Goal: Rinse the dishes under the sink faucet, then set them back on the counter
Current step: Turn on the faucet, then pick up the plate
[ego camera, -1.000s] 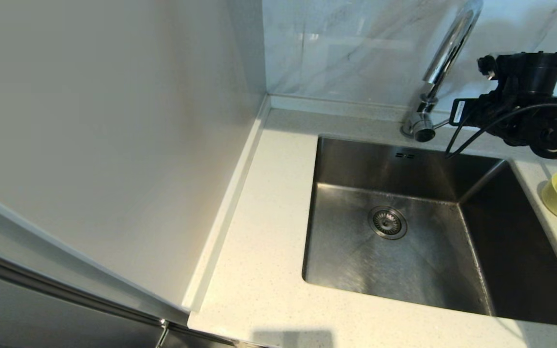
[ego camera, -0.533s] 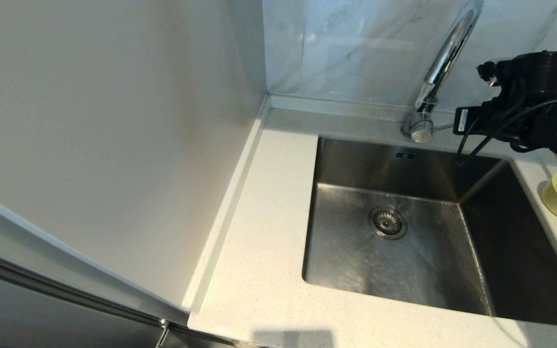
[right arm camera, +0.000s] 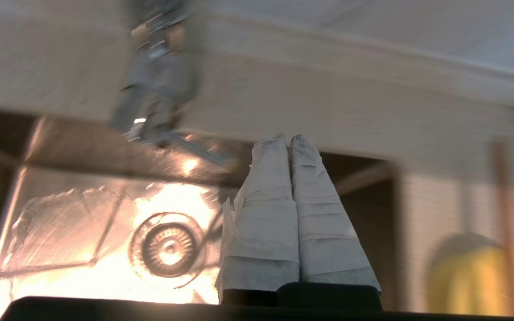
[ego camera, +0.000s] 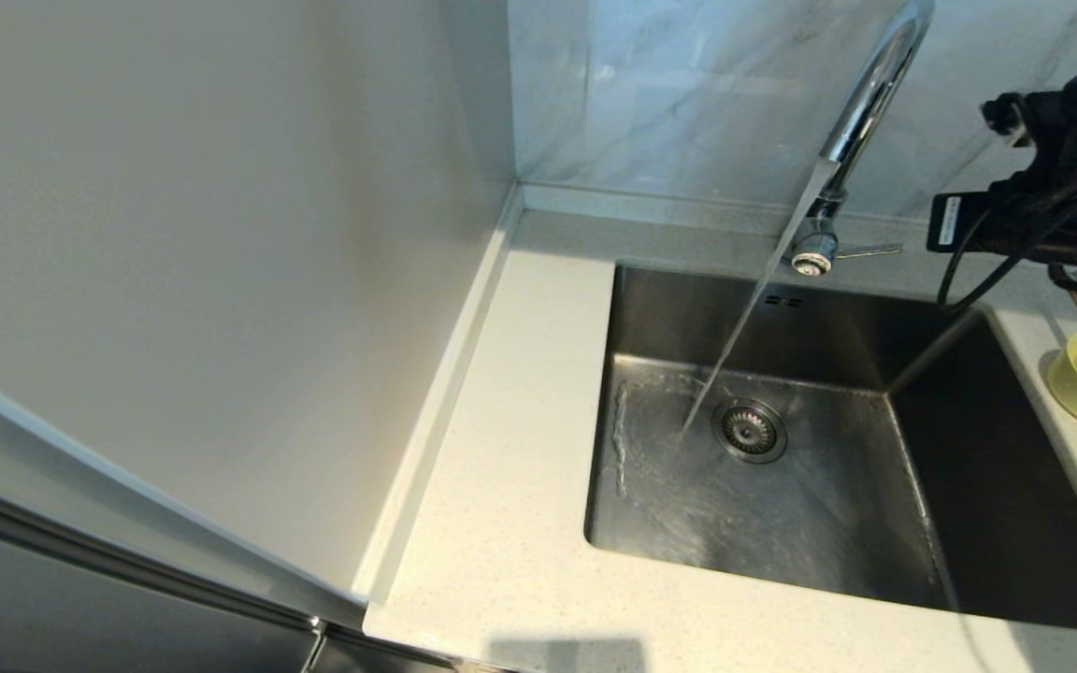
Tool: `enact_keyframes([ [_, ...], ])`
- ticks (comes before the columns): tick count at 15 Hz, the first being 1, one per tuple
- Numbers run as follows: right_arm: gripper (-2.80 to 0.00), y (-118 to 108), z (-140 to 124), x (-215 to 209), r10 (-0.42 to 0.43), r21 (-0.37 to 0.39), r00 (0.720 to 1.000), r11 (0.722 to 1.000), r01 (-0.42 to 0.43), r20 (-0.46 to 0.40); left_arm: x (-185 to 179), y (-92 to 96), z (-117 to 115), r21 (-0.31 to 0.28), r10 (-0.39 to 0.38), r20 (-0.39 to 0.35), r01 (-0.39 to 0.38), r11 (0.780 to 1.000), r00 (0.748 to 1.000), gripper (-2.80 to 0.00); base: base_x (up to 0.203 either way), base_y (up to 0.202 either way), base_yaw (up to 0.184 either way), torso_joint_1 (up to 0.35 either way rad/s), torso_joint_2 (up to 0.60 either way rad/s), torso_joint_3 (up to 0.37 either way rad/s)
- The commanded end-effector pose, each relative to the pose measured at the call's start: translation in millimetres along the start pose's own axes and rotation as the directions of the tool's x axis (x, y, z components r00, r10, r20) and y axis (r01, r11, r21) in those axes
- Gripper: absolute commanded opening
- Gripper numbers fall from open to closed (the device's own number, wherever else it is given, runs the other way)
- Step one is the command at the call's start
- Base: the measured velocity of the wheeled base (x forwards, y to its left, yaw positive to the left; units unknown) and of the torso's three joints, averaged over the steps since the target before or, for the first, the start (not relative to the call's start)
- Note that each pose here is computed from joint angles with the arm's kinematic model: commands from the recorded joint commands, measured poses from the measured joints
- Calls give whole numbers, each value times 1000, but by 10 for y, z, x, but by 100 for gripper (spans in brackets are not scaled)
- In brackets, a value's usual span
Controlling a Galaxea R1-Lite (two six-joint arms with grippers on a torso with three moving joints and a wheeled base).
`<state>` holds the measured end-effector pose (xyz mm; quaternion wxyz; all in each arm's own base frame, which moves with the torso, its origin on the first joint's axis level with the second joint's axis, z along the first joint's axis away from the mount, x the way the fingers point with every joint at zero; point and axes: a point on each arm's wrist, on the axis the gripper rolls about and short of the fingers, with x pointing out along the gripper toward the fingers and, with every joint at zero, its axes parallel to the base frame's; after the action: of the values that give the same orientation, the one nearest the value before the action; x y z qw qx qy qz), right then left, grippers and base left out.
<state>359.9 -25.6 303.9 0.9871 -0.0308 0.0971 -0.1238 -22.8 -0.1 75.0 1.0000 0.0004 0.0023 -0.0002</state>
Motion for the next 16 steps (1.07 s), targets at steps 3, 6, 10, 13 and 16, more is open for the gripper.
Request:
enact_keyframes([
  [3,-280,-364,404,-694,-75,57,987,996,68,145,0,0,0,1,0,0,0,1000,1000,-280,0,0,0,0,0,0],
  [6,-280,-491,431,-1493,14,79,998,997,-19,67,0,0,0,1,-1,0,1,1000,1000,-280,0,0,0,0,0,0],
  [10,-280,-524,39,-2354,216,165,939,971,-176,-268,0,0,0,-1,0,0,0,1000,1000,-280,0,0,0,0,0,0],
  [13,-280,-509,-367,-2501,240,230,843,963,-143,-481,0,0,0,0,0,0,0,1000,1000,-280,0,0,0,0,0,0],
  [16,-280,-492,-793,-2546,215,232,770,969,-89,-601,0,0,0,0,0,0,0,1000,1000,-280,0,0,0,0,0,0],
])
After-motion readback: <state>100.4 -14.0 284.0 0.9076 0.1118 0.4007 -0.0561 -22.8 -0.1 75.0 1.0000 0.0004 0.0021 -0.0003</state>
